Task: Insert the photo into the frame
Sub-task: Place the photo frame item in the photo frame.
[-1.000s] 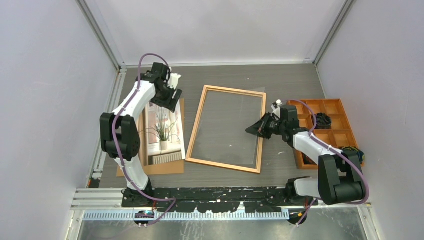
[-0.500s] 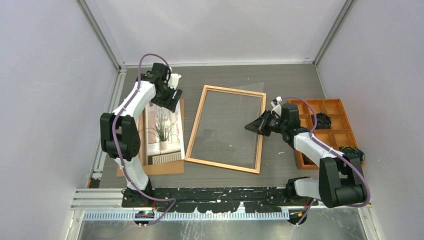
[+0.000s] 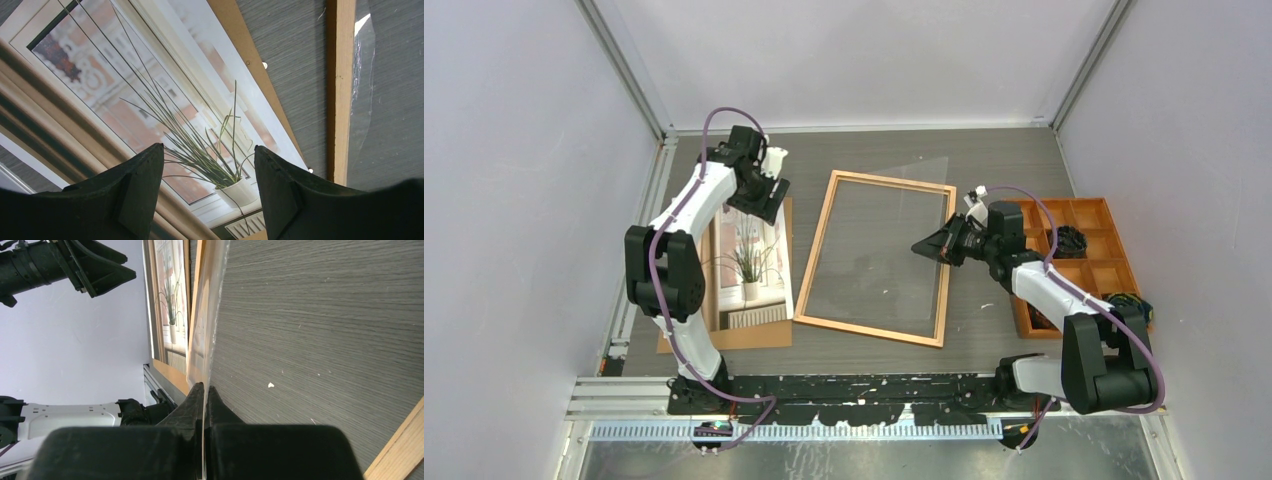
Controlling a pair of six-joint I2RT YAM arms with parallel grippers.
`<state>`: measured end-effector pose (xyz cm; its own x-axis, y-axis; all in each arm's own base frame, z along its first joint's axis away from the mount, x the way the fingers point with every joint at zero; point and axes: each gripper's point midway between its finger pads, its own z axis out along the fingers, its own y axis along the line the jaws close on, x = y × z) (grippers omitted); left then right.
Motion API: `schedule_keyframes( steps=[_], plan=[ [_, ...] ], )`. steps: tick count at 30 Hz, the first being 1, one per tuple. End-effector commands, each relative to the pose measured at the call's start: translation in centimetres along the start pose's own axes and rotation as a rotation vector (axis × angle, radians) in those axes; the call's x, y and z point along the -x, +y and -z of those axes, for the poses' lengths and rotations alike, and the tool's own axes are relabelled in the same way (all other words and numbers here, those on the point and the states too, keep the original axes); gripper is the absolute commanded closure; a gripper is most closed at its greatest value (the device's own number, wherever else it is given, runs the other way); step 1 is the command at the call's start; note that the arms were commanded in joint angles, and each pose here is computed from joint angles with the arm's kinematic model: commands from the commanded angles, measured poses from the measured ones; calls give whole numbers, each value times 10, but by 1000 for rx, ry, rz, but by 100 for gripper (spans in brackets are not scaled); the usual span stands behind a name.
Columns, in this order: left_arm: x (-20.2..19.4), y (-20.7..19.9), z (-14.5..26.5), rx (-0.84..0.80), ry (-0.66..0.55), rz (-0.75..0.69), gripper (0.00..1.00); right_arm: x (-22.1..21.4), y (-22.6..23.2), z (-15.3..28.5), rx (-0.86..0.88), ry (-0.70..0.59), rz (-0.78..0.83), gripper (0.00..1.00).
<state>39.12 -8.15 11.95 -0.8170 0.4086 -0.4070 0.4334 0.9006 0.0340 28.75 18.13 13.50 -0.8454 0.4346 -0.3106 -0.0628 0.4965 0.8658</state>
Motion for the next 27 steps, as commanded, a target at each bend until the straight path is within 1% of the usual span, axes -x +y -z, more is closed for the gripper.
schedule_keyframes(
  steps=[1,14,27],
  plan=[
    [9,2,3,13,-31,-23,32,16,27,1,83,-38,108,99],
    [7,-2,-1,7,-22,-36,32,23,43,-1,131,-29,133,99],
    [3,-7,-3,-1,-13,-47,32,22,29,-8,97,-12,96,99]
  ],
)
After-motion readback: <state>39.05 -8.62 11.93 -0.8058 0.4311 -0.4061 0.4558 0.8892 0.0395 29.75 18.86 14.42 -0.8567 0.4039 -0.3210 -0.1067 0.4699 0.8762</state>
